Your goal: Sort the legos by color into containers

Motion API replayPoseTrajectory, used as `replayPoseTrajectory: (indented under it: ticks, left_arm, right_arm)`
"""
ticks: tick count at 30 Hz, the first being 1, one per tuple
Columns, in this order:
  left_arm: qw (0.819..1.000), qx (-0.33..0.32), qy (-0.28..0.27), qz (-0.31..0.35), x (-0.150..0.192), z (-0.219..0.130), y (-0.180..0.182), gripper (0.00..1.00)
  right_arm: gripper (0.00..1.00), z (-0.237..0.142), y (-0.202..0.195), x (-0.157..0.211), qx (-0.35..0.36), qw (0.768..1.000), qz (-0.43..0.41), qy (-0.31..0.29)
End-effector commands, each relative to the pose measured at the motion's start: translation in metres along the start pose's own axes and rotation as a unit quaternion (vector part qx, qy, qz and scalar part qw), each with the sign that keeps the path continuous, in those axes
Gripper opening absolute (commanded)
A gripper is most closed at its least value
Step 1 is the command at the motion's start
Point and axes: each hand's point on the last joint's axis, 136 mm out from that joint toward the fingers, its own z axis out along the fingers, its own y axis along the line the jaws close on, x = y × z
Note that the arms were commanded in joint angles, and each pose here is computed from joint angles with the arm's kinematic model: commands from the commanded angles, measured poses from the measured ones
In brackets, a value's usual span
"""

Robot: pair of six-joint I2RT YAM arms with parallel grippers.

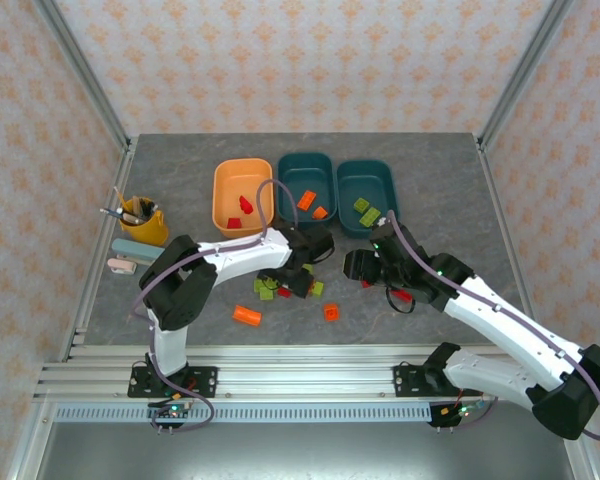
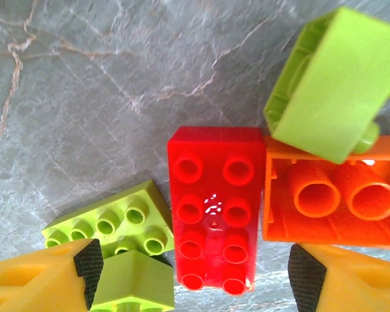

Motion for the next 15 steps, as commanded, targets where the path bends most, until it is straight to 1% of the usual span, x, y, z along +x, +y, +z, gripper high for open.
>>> replayPoseTrajectory:
  ticks: [1,6,12,15]
  left_arm:
    - [1.0,-0.017,0.004,0.009,-0.009,0.005,0.004,0.76]
    - [0.999,0.007,0.021,-0.024,-0.011,0.016,0.011,0.72]
    - [0.999,0.034,0.022,-0.012,-0.015,0.02,0.002,0.6]
    - [0.999,0.042,0.024,-0.009,-0.017,0.021,-0.002,0.56]
  right_arm:
    - [0.59,-0.005,-0.004,0.0,0.006,1.0,0.007,-0.007]
    - [0.59,-0.008,-0.006,0.001,0.008,1.0,0.008,-0.009]
    - [0.59,-0.009,-0.007,0.002,0.007,1.0,0.014,-0.012]
    - [0.59,-0.008,-0.008,0.001,0.008,1.0,0.016,-0.013]
